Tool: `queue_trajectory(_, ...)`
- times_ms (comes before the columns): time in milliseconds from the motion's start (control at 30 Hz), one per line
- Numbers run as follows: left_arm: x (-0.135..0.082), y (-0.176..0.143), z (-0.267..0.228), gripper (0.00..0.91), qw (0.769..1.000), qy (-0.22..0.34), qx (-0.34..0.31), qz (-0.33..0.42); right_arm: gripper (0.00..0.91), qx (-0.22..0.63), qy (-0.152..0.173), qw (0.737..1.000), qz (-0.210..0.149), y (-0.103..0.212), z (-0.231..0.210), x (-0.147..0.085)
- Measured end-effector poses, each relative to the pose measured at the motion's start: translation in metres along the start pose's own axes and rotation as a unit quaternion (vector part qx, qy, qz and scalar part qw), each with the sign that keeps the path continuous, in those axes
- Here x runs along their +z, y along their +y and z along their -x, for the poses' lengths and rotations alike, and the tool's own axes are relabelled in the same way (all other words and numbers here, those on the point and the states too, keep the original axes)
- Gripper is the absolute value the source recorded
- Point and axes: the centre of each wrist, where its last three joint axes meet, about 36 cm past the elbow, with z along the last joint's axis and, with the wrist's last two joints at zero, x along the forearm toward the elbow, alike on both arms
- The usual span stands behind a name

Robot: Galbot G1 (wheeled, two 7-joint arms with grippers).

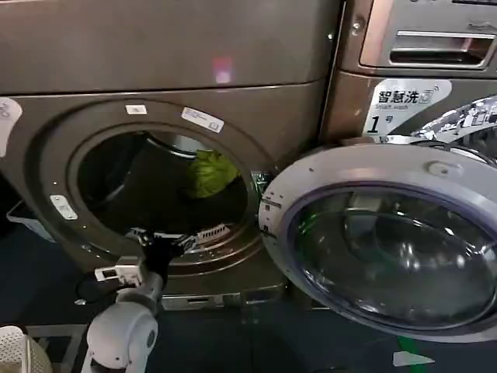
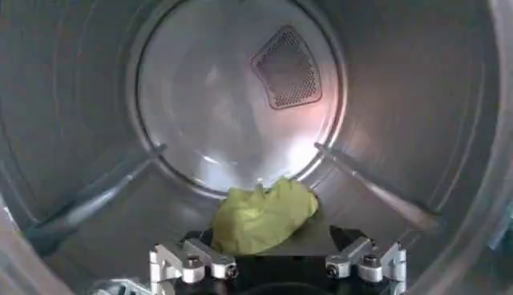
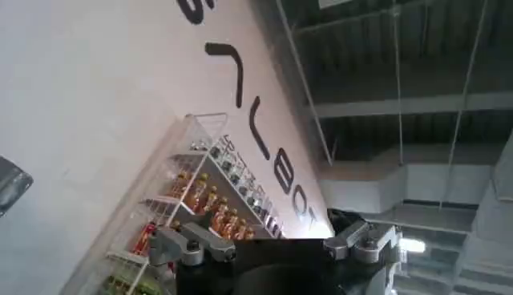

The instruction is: Grasp the clothes from the dryer.

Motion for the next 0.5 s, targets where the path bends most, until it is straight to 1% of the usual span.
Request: queue_trajectory(500, -0.0007, -0.0006, 0.0016, 0.907, 1.000, -0.001, 0.001, -0.001, 0.907, 0.000, 0.001, 1.000, 0.000, -0.0007, -0.0012, 0.0008)
